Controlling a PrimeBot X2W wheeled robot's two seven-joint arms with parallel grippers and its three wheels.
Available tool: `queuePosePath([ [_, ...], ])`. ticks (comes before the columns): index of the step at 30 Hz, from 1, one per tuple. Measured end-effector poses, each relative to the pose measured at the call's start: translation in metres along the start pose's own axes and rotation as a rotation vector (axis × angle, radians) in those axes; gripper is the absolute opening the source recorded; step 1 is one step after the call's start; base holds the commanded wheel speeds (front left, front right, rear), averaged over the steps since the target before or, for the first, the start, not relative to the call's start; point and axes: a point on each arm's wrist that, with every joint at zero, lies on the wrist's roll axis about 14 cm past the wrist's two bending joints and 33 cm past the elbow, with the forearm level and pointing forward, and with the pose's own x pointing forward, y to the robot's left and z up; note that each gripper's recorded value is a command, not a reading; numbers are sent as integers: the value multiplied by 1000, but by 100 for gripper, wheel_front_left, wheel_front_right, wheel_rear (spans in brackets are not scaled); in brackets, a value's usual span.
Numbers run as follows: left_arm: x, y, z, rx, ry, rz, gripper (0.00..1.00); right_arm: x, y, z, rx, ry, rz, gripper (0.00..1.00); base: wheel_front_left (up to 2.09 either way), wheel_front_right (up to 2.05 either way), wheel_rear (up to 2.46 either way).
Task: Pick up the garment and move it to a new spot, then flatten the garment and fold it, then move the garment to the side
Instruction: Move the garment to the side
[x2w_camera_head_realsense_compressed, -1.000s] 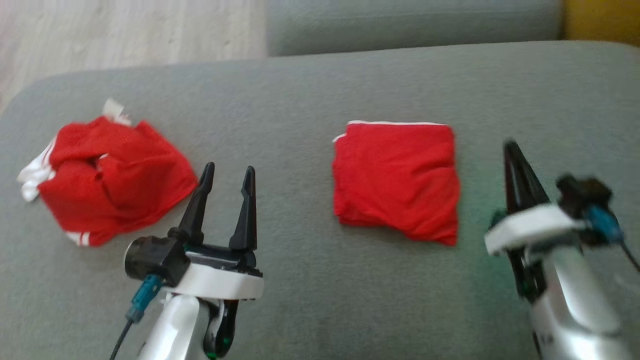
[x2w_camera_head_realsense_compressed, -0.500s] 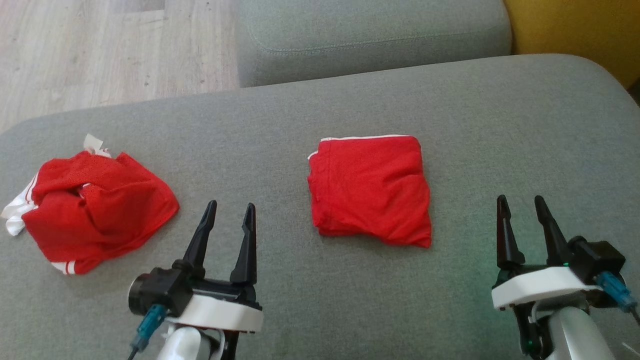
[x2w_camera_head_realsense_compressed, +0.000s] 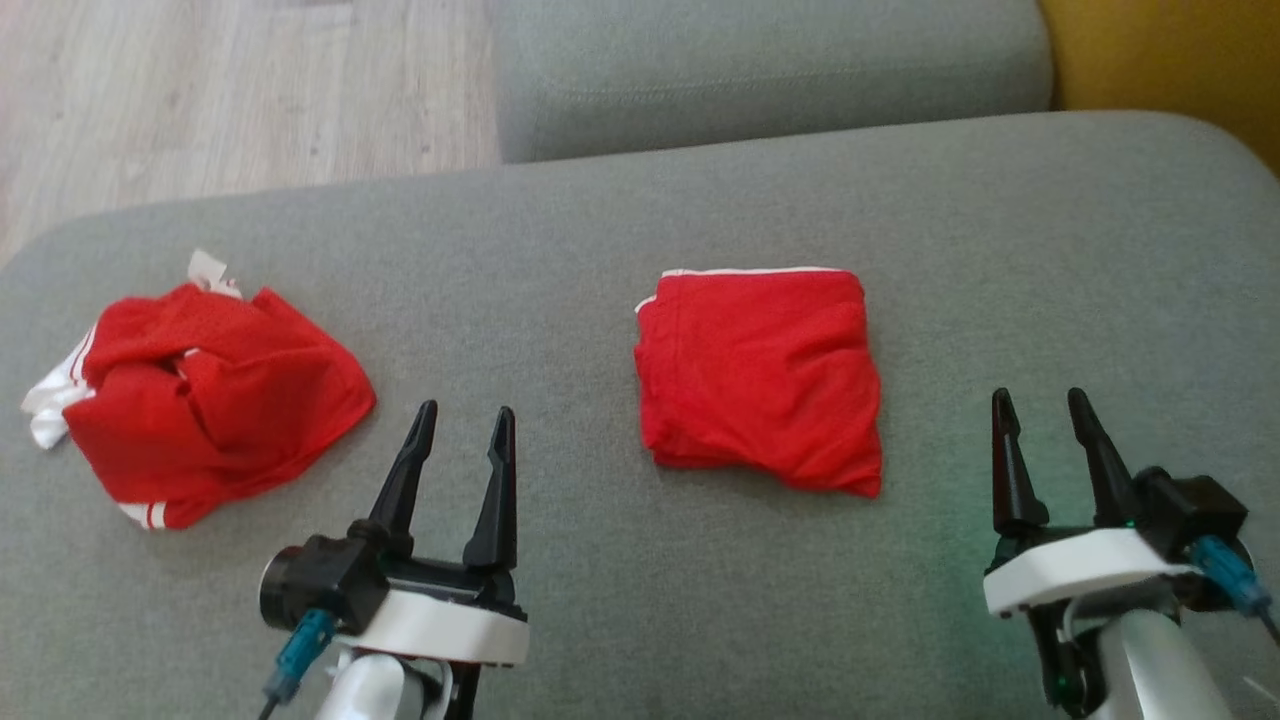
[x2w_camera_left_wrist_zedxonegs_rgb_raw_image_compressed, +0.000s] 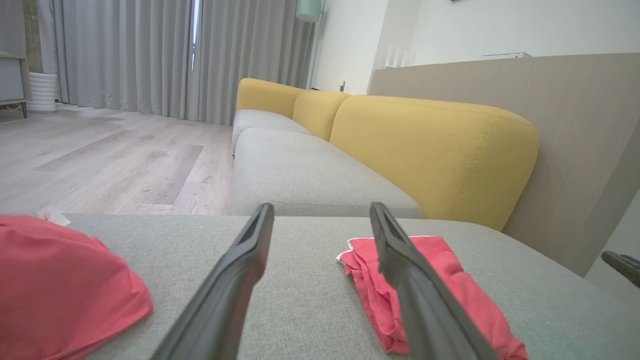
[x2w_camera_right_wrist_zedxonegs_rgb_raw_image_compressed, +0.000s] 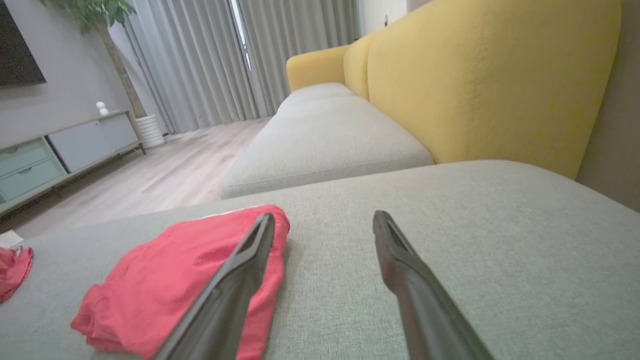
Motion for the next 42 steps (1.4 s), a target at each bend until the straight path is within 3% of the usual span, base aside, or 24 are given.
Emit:
queuePosePath([
  [11, 2, 18, -19, -25, 52, 46, 100, 50, 18, -33, -15, 164, 55, 100, 0, 0, 0],
  [18, 12, 34, -18, -18, 48, 78, 100, 70, 46, -95, 44, 403, 117, 100, 0, 0, 0],
  [26, 10, 43, -26, -22, 73, 104, 100, 82, 64, -121, 78, 490, 151, 100, 0, 0, 0],
  [27, 11, 42, -25, -22, 71, 101, 100, 84, 65, -120, 73, 486, 155, 64, 0, 0, 0],
  [28, 12, 42, -25, -22, 70, 98, 100, 85, 66, -120, 65, 481, 160, 9, 0, 0, 0],
  [29, 13, 41, -25, -22, 70, 96, 100, 84, 66, -120, 53, 477, 165, 0, 0, 0, 0],
  [36, 20, 26, -26, -27, 69, 46, 100, 83, 59, -105, -122, 403, 204, 0, 0, 0, 0],
  [42, 32, -7, -27, -19, 68, -64, 100, 79, 33, -82, -282, 355, 203, 0, 0, 0, 0],
])
